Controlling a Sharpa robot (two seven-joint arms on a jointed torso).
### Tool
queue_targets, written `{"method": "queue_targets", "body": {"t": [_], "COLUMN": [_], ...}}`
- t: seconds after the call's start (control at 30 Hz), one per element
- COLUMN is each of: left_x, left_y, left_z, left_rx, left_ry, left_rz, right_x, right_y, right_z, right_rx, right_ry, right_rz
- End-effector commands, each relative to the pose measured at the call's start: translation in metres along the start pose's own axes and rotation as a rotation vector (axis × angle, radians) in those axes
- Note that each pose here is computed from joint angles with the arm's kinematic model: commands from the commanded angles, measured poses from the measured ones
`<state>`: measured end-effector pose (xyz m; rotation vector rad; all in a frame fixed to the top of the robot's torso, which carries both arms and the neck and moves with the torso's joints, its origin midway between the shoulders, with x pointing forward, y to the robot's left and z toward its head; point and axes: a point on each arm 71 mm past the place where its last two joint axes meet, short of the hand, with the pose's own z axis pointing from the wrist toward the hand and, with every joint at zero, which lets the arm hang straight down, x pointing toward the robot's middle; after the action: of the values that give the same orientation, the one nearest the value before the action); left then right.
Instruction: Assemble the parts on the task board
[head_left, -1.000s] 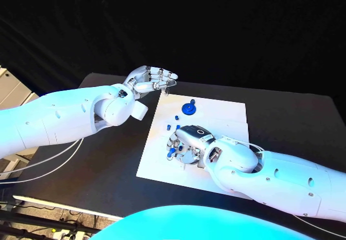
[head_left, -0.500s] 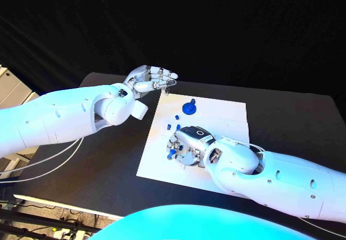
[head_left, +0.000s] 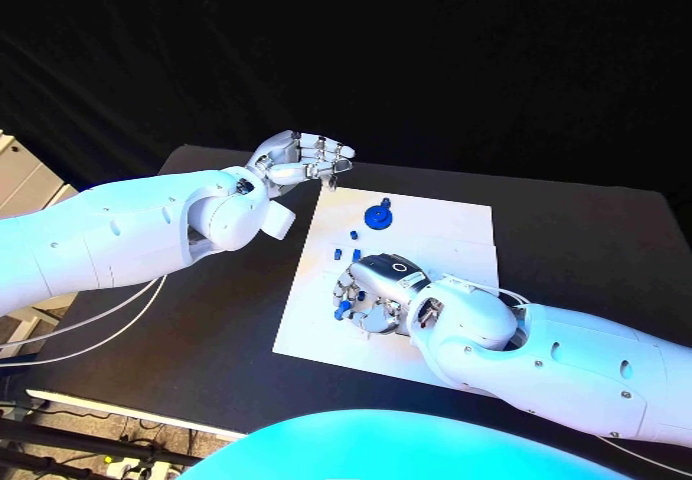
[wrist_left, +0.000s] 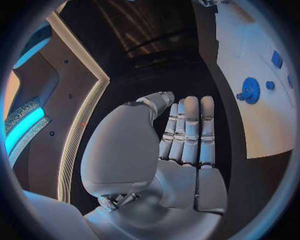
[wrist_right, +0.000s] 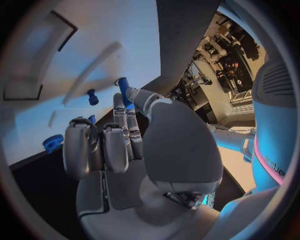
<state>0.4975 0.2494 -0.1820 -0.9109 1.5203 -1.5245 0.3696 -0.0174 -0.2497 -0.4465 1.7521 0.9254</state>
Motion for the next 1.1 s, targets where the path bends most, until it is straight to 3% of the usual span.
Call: {"method": "queue_targets", "body": {"t": [0.03, 0.4, 0.83, 1.1], "left_x": [0.0017, 0.0023, 0.0023, 0.0018], "left_y": [-0.0009, -0.0008, -0.0009, -0.0009], "left_z": [0.0004, 0.0002, -0.0001, -0.0005], "left_rx": [0.006, 0.003, 0.003, 0.003], "left_ry": [0.014, 0.019, 0.019, 0.019], "left_rz": [-0.012, -0.014, -0.014, -0.013], "right_x": [0.0032, 0.0062, 0.0088, 0.0045], "right_y": [0.0004, -0.0014, 0.0027, 0.0008], "right_z": [0.0013, 0.0041, 0.0051, 0.0026], "right_rx": [0.002, 0.038, 0.009, -0.002], "right_ry": [0.022, 0.014, 0.028, -0.032], "right_rz": [-0.024, -0.079, -0.065, -0.036]}}
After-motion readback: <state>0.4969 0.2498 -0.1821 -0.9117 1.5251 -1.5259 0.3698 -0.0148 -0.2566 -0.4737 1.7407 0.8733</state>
